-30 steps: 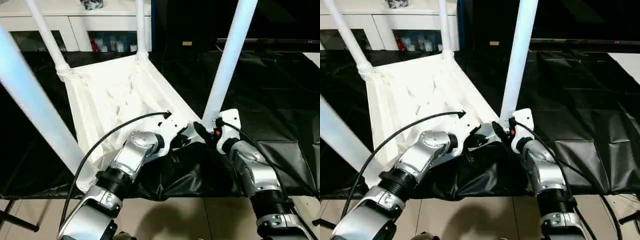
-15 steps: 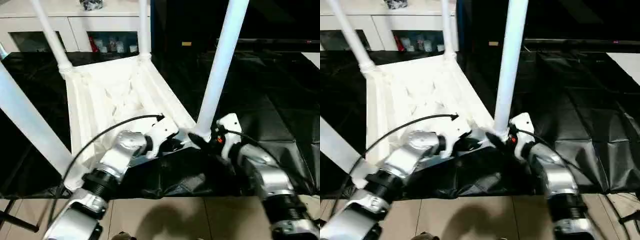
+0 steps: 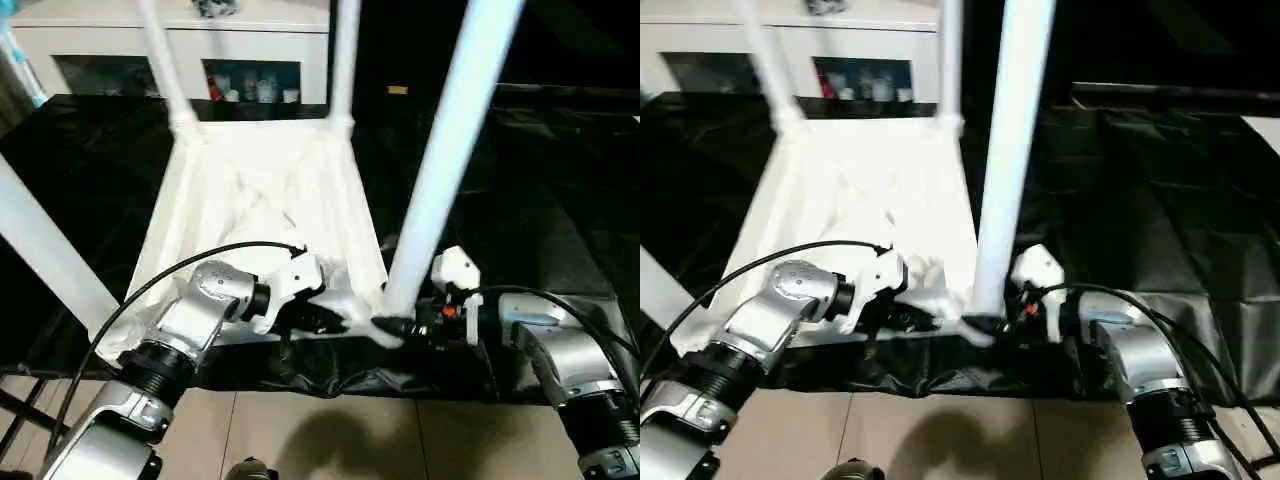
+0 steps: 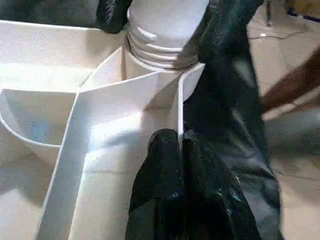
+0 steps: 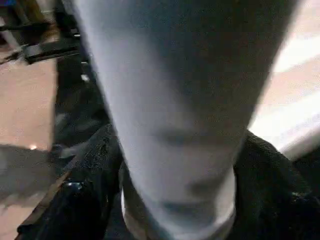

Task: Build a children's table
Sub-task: Rotate leg to tighten

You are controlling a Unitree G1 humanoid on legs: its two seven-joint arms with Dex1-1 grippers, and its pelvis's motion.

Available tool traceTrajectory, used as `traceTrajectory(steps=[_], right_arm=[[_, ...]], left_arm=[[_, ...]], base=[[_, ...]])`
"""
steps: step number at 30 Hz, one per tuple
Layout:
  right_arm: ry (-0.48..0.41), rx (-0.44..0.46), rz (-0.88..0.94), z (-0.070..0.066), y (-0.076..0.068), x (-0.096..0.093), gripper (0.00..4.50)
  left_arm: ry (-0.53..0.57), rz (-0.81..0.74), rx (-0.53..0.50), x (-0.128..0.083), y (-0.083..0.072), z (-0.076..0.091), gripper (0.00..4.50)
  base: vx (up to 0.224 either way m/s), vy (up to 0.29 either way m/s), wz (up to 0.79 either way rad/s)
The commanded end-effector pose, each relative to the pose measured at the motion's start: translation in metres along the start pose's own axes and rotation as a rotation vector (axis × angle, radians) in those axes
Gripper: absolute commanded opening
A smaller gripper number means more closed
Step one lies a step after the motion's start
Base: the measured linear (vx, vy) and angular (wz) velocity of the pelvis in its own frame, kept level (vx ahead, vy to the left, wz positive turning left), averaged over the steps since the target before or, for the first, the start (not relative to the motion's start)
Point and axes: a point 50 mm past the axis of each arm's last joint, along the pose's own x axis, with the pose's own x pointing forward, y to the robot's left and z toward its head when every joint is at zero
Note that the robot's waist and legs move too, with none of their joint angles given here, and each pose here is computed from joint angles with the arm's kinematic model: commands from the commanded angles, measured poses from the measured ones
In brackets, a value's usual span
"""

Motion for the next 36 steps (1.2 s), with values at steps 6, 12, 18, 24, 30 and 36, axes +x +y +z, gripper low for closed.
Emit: traceTrajectory(steps=[6,12,18,24,30,36], right_arm=[[0.027,-0.026,0.131,-0.001,0.012,0.009,2.63],[0.018,-0.009,0.145,-0.002,0.016,0.01,2.61],[-0.092,0.046,-0.099,0.002,0.001,0.022,2.61],[-0.128,0.125,-0.386,0.003,-0.019,0.031,2.58],[-0.125,0.214,-0.559,0.0,-0.021,0.053,2.58],[-0.219,0.252,-0.55,0.007,-0.018,0.058,2.93]], left_arm=[[-0.04,-0.037,0.052,0.002,-0.001,0.014,0.0],[-0.049,-0.028,0.042,0.005,-0.001,0.015,0.0],[-0.075,0.171,-0.018,0.021,0.013,0.023,0.0],[-0.108,0.346,-0.09,0.037,0.022,0.036,0.0],[-0.12,0.489,-0.129,0.052,0.026,0.045,0.0],[-0.135,0.433,-0.094,0.055,0.018,0.046,0.0]], base=[[0.0,0.0,0.0],[0.0,0.0,0.0],[0.0,0.0,0.0],[0.0,0.0,0.0],[0.0,0.0,0.0],[0.0,0.0,0.0]])
